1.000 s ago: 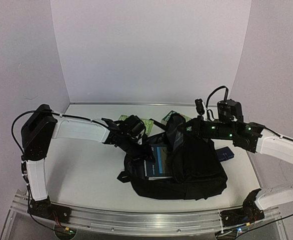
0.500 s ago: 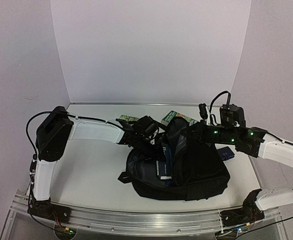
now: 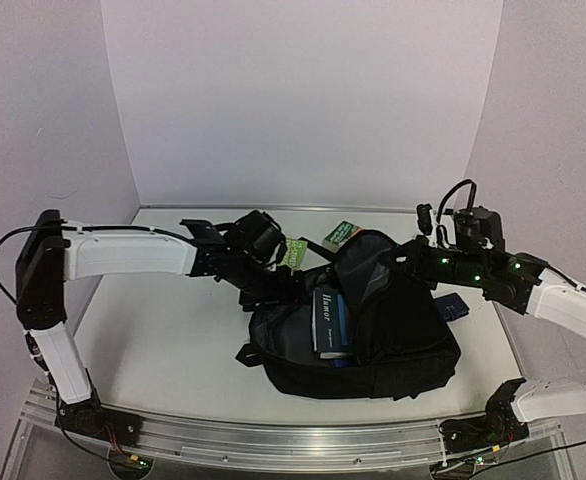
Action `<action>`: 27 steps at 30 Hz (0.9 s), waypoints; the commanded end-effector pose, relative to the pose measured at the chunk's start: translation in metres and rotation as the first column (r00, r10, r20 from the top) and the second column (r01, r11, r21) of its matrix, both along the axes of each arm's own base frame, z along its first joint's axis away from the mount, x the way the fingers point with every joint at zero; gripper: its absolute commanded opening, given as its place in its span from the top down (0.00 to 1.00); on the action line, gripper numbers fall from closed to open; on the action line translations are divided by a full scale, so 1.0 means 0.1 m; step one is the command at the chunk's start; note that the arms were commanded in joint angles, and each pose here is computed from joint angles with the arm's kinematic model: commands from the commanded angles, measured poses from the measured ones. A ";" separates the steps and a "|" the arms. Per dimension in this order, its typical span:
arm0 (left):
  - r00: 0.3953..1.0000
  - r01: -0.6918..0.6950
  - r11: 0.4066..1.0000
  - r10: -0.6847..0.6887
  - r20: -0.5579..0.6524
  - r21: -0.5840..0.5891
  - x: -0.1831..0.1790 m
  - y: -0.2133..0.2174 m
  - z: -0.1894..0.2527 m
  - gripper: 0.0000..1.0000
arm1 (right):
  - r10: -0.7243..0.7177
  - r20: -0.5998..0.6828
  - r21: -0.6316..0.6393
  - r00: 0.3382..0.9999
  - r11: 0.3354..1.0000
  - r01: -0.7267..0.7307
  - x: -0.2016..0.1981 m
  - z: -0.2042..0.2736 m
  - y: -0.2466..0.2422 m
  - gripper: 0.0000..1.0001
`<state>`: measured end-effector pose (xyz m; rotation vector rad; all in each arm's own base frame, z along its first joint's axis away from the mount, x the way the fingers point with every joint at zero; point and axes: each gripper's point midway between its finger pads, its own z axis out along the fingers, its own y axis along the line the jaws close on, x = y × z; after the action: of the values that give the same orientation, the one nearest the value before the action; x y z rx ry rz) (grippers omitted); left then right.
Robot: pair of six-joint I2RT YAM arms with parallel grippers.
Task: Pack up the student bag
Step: Place the book in the student bag.
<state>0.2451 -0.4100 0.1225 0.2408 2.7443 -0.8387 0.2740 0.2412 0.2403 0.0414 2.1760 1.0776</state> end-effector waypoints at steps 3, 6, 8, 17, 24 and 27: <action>0.992 -0.123 0.987 0.123 0.001 0.105 0.08 0.79 -0.01 0.10 | -0.090 0.000 -0.093 0.996 0.992 0.090 0.11 -0.10 -0.37 1.00; 0.987 -0.145 0.983 0.153 -0.058 0.116 0.02 0.95 -0.18 0.09 | -0.125 -0.040 -0.125 0.991 0.985 0.119 0.11 -0.28 -0.49 1.00; 0.985 -0.138 0.985 0.147 -0.091 0.101 -0.04 0.93 -0.27 0.09 | -0.156 -0.075 -0.141 0.985 0.979 0.145 0.12 -0.42 -0.56 1.00; 0.974 -0.077 0.997 0.076 -0.215 0.005 -0.17 0.68 -0.58 0.38 | -0.278 -0.201 -0.234 0.939 0.945 0.229 0.10 -0.96 -0.89 1.00; 0.974 -0.143 0.986 0.155 -0.168 0.080 -0.10 0.93 -0.65 0.99 | -0.308 -0.237 -0.293 0.922 0.927 0.234 0.09 -1.16 -1.00 1.00; 0.967 -0.189 0.976 0.204 -0.153 0.105 -0.04 1.17 -0.63 1.00 | -0.290 -0.267 -0.325 0.919 0.925 0.197 0.06 -1.29 -0.99 1.00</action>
<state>0.2278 -0.3242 0.0489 -0.0086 2.9539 -0.7896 0.2804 0.1511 0.1303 0.3645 2.4573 0.7179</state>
